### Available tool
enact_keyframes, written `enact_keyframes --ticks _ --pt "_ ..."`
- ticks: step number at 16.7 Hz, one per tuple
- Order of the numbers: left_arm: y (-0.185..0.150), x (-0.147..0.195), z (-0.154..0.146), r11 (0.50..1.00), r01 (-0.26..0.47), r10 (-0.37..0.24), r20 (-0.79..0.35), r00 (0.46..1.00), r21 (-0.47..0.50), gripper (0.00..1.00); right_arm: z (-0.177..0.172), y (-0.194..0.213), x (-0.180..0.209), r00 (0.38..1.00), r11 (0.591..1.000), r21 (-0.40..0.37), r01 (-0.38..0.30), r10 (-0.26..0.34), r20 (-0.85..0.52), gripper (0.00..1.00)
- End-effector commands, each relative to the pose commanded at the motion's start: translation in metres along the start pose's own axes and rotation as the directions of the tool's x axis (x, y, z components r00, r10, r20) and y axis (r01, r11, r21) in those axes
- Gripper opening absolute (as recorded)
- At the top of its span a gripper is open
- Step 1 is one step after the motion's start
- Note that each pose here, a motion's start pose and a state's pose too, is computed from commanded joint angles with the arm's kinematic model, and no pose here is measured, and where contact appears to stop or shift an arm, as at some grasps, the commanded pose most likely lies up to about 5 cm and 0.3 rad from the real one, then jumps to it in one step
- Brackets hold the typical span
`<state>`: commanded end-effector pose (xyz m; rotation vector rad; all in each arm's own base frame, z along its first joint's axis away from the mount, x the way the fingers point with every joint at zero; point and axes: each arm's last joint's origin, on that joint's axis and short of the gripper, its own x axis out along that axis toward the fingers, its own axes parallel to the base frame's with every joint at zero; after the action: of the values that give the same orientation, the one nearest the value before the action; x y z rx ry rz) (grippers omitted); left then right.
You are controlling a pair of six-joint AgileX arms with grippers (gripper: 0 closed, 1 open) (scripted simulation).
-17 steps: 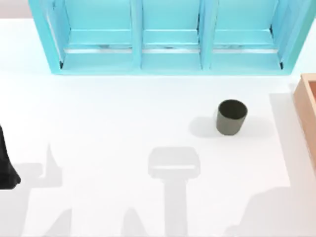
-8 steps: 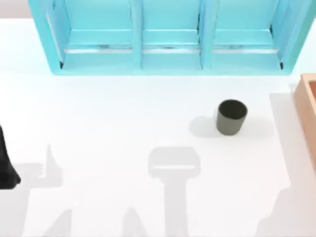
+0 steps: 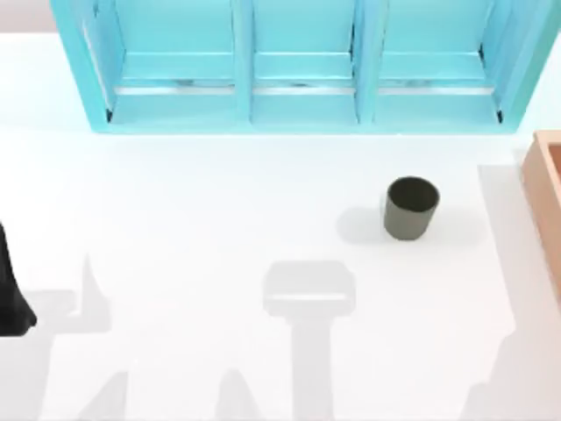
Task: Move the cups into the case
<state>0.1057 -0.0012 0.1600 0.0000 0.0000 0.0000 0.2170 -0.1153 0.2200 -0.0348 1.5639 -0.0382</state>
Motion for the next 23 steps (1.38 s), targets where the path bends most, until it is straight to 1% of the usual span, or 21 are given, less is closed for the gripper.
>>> enact_keyframes --ticks 11,12,21,23 --pt "0.0000 0.0000 0.0000 1.000 0.000 0.000 0.000 1.000 0.000 1.00 0.0000 0.0000 0.0000 1.000 1.000 0.000 0.000 0.000 0.000 0.98" --pt "0.0000 0.0000 0.0000 1.000 0.000 0.000 0.000 1.000 0.000 1.00 0.0000 0.0000 0.0000 1.000 1.000 0.000 0.000 0.000 0.000 1.00" --pt "0.0000 0.0000 0.0000 1.000 0.000 0.000 0.000 1.000 0.000 1.00 0.0001 -0.0002 -0.0008 1.000 1.000 0.000 0.000 0.000 0.000 1.00" --pt "0.0000 0.0000 0.0000 1.000 0.000 0.000 0.000 1.000 0.000 1.00 0.0021 -0.0007 -0.0092 1.000 1.000 -0.009 -0.001 0.001 -0.001 1.00"
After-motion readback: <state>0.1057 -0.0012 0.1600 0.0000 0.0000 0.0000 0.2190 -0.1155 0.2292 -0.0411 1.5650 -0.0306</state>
